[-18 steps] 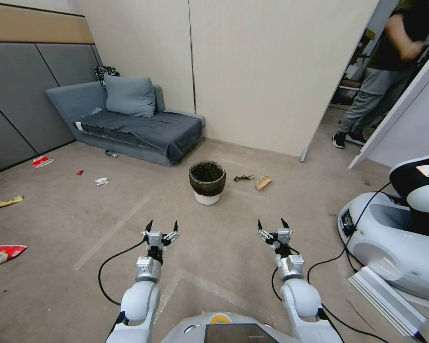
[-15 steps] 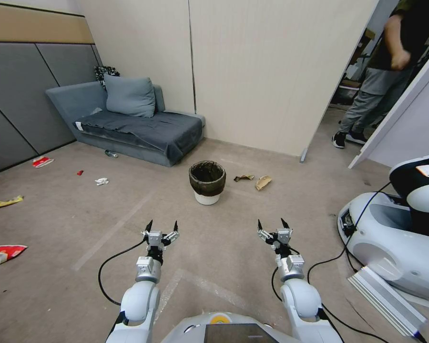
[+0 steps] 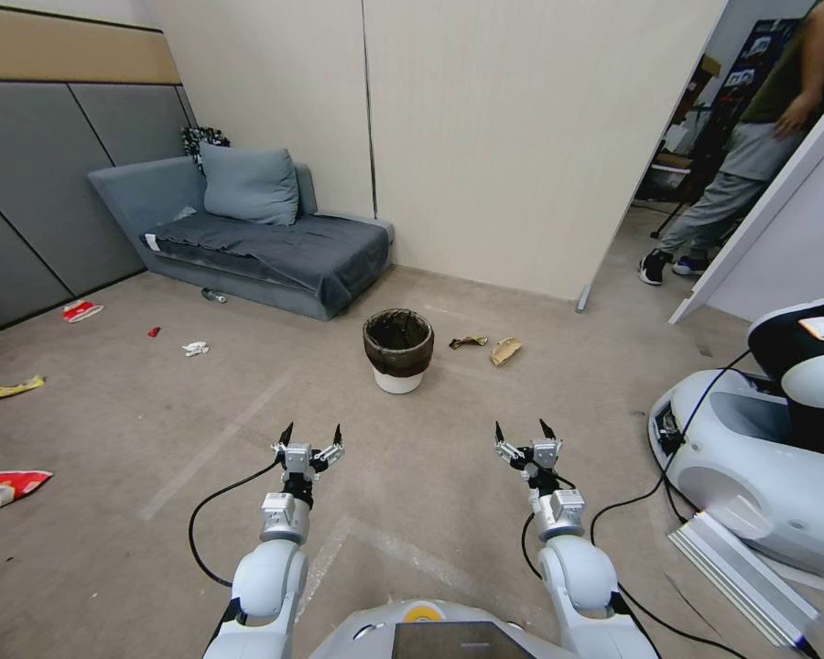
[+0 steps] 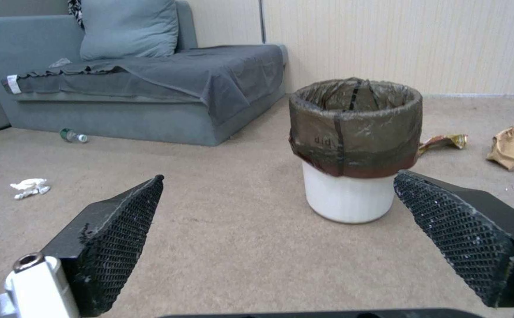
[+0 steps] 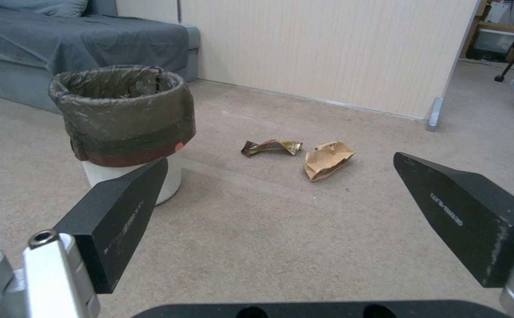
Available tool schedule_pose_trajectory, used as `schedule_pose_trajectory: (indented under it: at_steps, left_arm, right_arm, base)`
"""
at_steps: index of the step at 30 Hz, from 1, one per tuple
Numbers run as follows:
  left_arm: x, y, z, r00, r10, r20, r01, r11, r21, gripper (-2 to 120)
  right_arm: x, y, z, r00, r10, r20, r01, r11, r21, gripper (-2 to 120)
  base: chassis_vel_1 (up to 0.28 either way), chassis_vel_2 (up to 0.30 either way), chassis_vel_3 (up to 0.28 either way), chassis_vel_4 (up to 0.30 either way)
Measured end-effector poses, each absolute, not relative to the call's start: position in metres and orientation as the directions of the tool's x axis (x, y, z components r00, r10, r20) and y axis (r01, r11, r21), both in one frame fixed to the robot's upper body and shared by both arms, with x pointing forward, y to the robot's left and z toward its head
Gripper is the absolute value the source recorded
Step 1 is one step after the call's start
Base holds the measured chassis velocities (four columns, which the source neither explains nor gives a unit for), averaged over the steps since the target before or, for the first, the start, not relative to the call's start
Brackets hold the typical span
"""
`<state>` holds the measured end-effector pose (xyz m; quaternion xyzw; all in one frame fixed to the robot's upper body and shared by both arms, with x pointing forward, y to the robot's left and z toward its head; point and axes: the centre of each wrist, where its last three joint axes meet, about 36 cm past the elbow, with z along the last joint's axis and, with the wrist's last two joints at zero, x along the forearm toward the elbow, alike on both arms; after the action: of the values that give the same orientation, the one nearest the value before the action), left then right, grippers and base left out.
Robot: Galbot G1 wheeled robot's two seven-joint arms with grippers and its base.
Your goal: Pick up the trash bin, then pick up the garbage from the floor and place it into the trash bin.
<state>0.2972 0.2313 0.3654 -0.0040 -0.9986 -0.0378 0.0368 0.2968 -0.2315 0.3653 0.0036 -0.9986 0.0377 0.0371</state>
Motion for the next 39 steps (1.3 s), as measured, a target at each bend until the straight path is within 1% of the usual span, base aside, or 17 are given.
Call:
schedule_pose_trajectory:
  at_steps: [8,9,10,11,12,14,15,17,18,28,39]
  left_arm:
    - [0.292,0.232,0.368,-0.996,0.0,0.088,0.007,0.997,0.08,100]
    - [0.282,0.234,0.374,-0.993,-0.015,0.116,-0.003,0.995,0.095,100]
    - [0.282,0.234,0.374,-0.993,-0.015,0.116,-0.003,0.995,0.095,100]
    - [0.271,0.236,0.378,-0.988,-0.03,0.149,-0.013,0.994,0.111,100]
    - [0.251,0.237,0.386,-0.984,-0.029,0.174,-0.006,0.992,0.128,100]
    - [0.247,0.235,0.381,-0.983,-0.016,0.184,0.005,0.993,0.117,100]
    - [0.242,0.236,0.384,-0.979,-0.026,0.205,0.001,0.992,0.128,100]
    - [0.218,0.239,0.404,-0.953,-0.076,0.293,-0.019,0.981,0.191,100]
    - [0.215,0.24,0.404,-0.947,-0.087,0.31,-0.021,0.977,0.21,100]
    - [0.219,0.242,0.399,-0.945,-0.101,0.311,-0.027,0.972,0.233,100]
    - [0.222,0.242,0.397,-0.949,-0.101,0.298,-0.031,0.973,0.229,100]
  right_arm:
    - [0.291,-0.232,0.366,-0.997,0.006,0.079,0.0,0.997,-0.075,100]
    - [0.282,-0.234,0.367,-0.996,0.025,0.084,0.018,0.997,-0.076,100]
    - [0.282,-0.234,0.367,-0.996,0.025,0.084,0.018,0.997,-0.076,100]
    - [0.271,-0.237,0.367,-0.995,0.048,0.093,0.041,0.996,-0.08,100]
    - [0.26,-0.235,0.361,-0.99,0.044,0.131,0.034,0.996,-0.077,100]
    - [0.256,-0.236,0.362,-0.99,0.052,0.132,0.042,0.996,-0.077,100]
    - [0.243,-0.24,0.365,-0.987,0.088,0.134,0.077,0.993,-0.087,100]
    - [0.207,-0.25,0.376,-0.972,0.183,0.146,0.166,0.979,-0.122,100]
    - [0.199,-0.252,0.379,-0.968,0.205,0.147,0.186,0.973,-0.133,100]
    - [0.197,-0.253,0.382,-0.967,0.216,0.137,0.198,0.971,-0.138,100]
    - [0.199,-0.25,0.374,-0.967,0.196,0.16,0.174,0.975,-0.141,100]
  base:
    - [0.0,0.0,0.0,0.0]
    - [0.0,0.0,0.0,0.0]
    - [0.0,0.0,0.0,0.0]
    - [0.0,0.0,0.0,0.0]
    - [0.053,-0.008,-0.002,0.018]
    - [0.0,0.0,0.0,0.0]
    - [0.0,0.0,0.0,0.0]
    - [0.0,0.0,0.0,0.0]
    - [0.0,0.0,0.0,0.0]
    - [0.0,0.0,0.0,0.0]
    - [0.0,0.0,0.0,0.0]
